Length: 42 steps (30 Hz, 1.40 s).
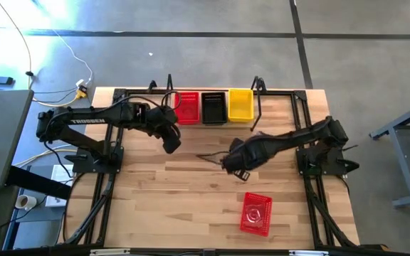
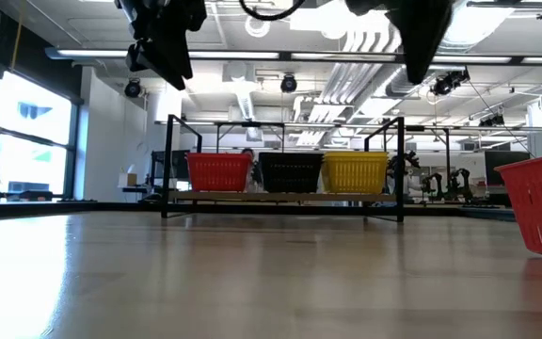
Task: Stack baskets on shelf by color
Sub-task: Stack the red bin on the red bins on the shelf
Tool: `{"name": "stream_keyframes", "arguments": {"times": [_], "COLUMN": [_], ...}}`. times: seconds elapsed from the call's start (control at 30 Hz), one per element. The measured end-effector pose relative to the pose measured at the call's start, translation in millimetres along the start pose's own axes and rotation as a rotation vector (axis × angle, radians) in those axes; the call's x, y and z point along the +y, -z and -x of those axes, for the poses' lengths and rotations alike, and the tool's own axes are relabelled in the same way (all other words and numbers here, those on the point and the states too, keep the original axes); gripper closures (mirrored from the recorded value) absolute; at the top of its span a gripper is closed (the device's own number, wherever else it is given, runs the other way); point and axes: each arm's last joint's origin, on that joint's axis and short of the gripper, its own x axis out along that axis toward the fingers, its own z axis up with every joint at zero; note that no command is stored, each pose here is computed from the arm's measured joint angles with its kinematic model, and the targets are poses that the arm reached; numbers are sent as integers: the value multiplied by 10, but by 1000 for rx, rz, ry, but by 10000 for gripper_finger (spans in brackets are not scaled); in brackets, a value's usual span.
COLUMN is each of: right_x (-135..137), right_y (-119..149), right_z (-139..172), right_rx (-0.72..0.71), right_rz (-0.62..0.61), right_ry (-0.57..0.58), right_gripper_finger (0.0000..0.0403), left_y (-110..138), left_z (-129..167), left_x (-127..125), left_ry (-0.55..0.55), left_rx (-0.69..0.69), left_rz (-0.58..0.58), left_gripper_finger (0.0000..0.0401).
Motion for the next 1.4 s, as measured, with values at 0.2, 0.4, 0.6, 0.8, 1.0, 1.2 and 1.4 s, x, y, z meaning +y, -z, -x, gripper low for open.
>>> {"name": "stream_keyframes", "arguments": {"times": [0.2, 0.4, 0.6, 0.8, 1.0, 1.2, 1.4], "right_x": [108, 30, 0, 40, 172, 275, 368], "right_y": [295, 718, 1040, 1313, 1537, 1700, 1807], "right_z": [-61, -183, -147, -125, -160, -252, -470], "right_rx": [33, 121, 136, 141, 182, 204, 229], "right_rz": [-53, -197, -418, -630, -738, -807, -842], "right_ry": [24, 18, -177, -331, -378, -420, -474], "right_gripper_finger": [311, 311, 311, 311, 311, 311, 311], "left_y": [17, 16, 15, 15, 41, 104, 168], "left_z": [4, 4, 4, 4, 10, 25, 45], "left_x": [-40, -41, -41, -41, -92, -205, -320], "left_ry": [9, 10, 10, 10, 25, 50, 77], "left_rx": [0, -1, -2, -2, 3, 13, 17], "left_rz": [-23, -22, -20, -9, 24, 30, 12], "left_gripper_finger": [254, 254, 254, 254, 254, 254, 254]}}
